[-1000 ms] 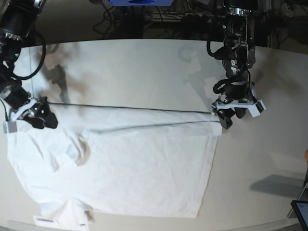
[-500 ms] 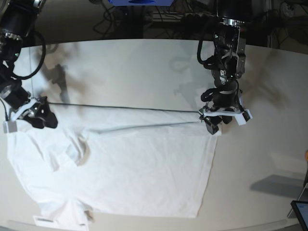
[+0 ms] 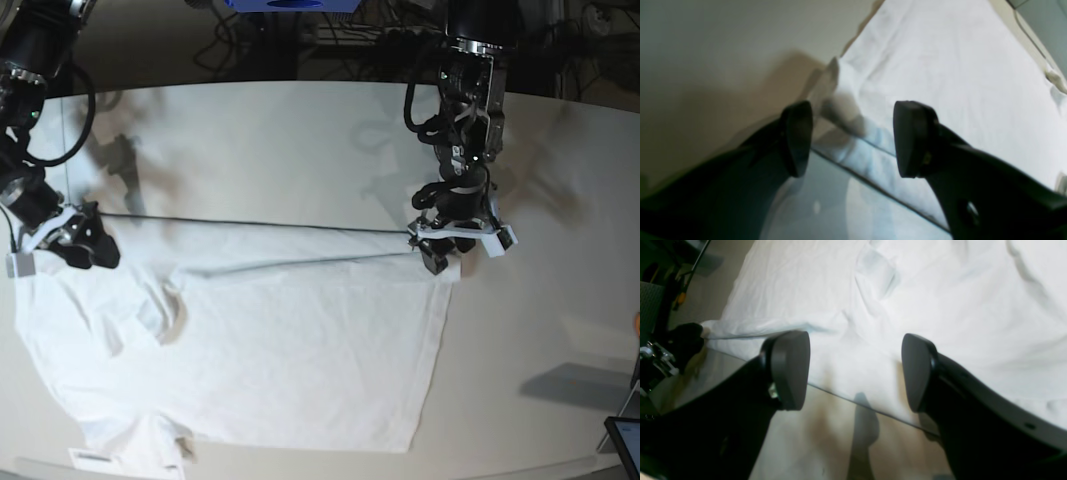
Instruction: Fold the T-shirt properly
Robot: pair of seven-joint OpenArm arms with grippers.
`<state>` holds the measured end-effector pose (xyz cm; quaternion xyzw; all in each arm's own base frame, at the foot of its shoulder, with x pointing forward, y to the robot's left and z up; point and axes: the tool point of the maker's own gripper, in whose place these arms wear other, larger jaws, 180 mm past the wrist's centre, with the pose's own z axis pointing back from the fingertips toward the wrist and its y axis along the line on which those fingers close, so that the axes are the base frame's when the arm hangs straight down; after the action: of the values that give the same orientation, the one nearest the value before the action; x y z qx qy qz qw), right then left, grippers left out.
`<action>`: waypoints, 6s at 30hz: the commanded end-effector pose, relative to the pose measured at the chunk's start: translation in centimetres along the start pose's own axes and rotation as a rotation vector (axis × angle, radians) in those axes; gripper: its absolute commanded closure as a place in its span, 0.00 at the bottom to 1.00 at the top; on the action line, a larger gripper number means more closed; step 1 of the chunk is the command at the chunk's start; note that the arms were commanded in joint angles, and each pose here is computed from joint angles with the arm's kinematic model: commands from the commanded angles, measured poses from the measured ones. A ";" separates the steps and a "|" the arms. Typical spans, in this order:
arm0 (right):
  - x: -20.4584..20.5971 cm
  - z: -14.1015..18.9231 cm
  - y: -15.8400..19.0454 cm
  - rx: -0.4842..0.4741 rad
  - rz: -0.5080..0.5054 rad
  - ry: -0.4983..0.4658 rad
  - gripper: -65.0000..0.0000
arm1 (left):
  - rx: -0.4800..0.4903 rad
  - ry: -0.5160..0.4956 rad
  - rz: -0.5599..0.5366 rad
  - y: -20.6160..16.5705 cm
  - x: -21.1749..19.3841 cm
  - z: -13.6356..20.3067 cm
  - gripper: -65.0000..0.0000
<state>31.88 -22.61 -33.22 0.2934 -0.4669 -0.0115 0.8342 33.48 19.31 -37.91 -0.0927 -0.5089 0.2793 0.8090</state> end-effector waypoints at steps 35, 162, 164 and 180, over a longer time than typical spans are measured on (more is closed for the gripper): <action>2.1 0.2 0.4 0.019 0.031 -0.055 0.37 | -0.039 -0.061 -0.006 -1.3 2.1 0.0 0.51; 6.4 6.4 -11.8 -0.517 0.223 0.192 0.33 | -0.089 -0.191 -0.545 -5.4 4.1 1.0 0.42; 5.5 5.9 -12.3 -0.490 0.166 0.215 0.33 | -0.089 -0.191 -0.545 -5.4 4.1 1.0 0.42; 3.9 5.0 -12.6 -0.452 0.091 0.236 0.34 | -0.089 -0.191 -0.545 -5.4 4.1 1.0 0.42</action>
<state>32.37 -35.73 -36.44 0.0861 -0.3367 -0.0471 0.9365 35.22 16.74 -33.59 0.0335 -0.5767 0.0392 0.8153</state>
